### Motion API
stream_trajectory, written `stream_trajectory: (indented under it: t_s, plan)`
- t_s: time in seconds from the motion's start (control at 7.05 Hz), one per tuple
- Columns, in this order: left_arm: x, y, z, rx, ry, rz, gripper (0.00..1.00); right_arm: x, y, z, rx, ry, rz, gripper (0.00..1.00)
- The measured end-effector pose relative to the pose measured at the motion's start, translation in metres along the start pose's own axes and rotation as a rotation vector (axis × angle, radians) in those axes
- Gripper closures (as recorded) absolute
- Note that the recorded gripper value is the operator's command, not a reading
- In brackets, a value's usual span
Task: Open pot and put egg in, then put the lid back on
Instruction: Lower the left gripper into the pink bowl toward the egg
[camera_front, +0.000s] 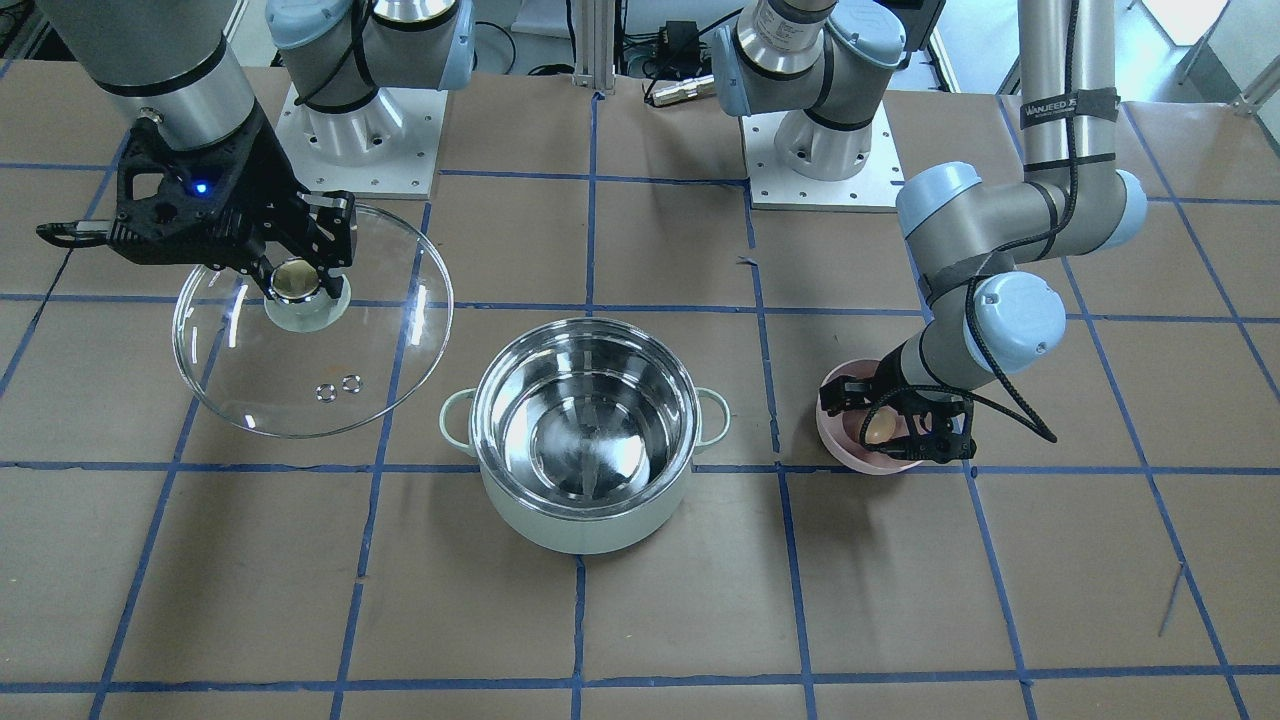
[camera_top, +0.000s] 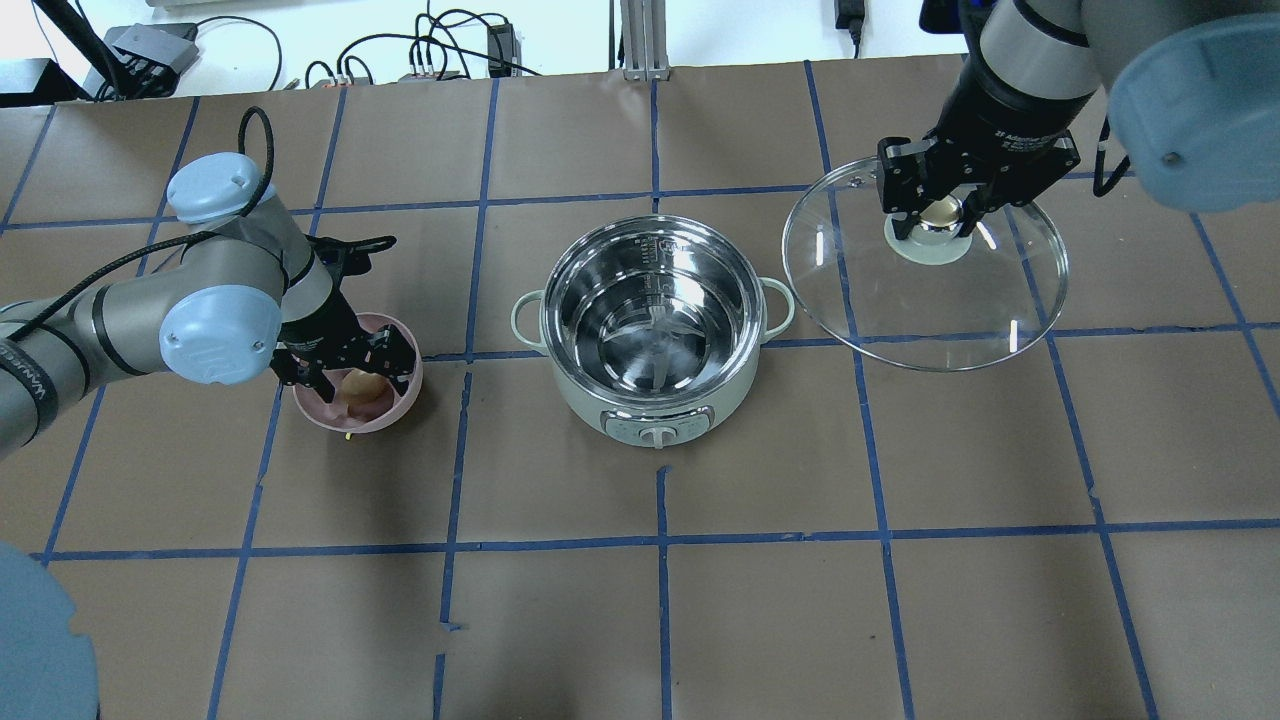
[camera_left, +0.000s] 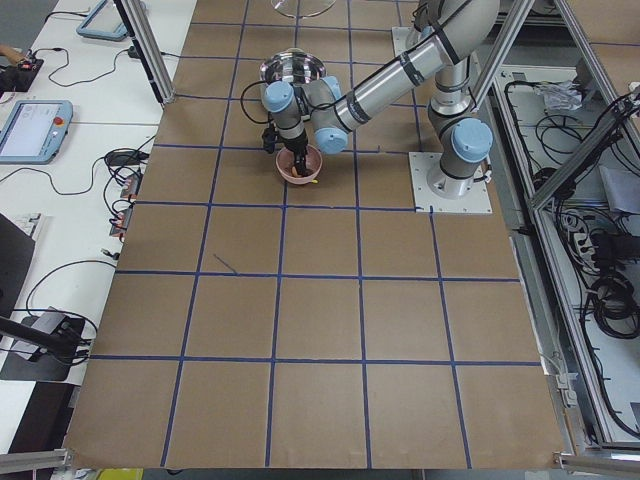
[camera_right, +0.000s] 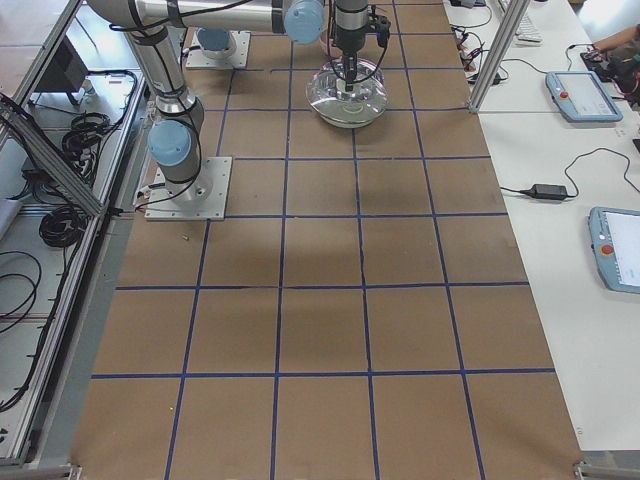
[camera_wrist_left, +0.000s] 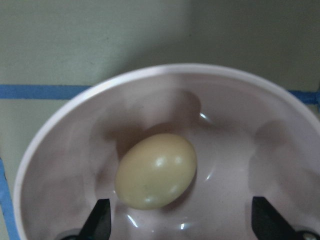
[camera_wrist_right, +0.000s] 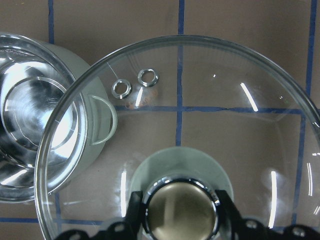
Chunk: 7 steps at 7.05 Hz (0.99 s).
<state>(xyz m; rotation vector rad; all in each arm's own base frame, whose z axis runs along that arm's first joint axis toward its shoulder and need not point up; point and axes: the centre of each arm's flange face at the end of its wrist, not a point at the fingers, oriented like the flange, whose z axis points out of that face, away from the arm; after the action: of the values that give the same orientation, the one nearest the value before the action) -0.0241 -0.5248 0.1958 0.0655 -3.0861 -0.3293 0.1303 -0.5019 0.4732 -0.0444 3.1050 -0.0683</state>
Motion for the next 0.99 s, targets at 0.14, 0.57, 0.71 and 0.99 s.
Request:
stream_trajectory:
  t_s: [0.14,0.57,0.71,0.99]
  plan:
    - [0.0001,0.0006,0.0012,-0.005,0.001,0.000,0.14,0.0000,-0.0002,0.0002,0.000,0.000,0.000,0.60]
    - [0.0002,0.0011,0.0024,-0.009,0.002,0.002,0.14,0.0000,0.0011,0.0034,-0.006,-0.001,0.000,0.60]
    - [0.0002,0.0011,0.0023,-0.009,0.002,0.001,0.14,0.0000,0.0011,0.0041,-0.007,-0.001,0.000,0.60]
    - [0.0003,0.0010,0.0023,-0.009,0.003,0.003,0.14,0.0000,0.0012,0.0042,-0.008,-0.001,0.000,0.60]
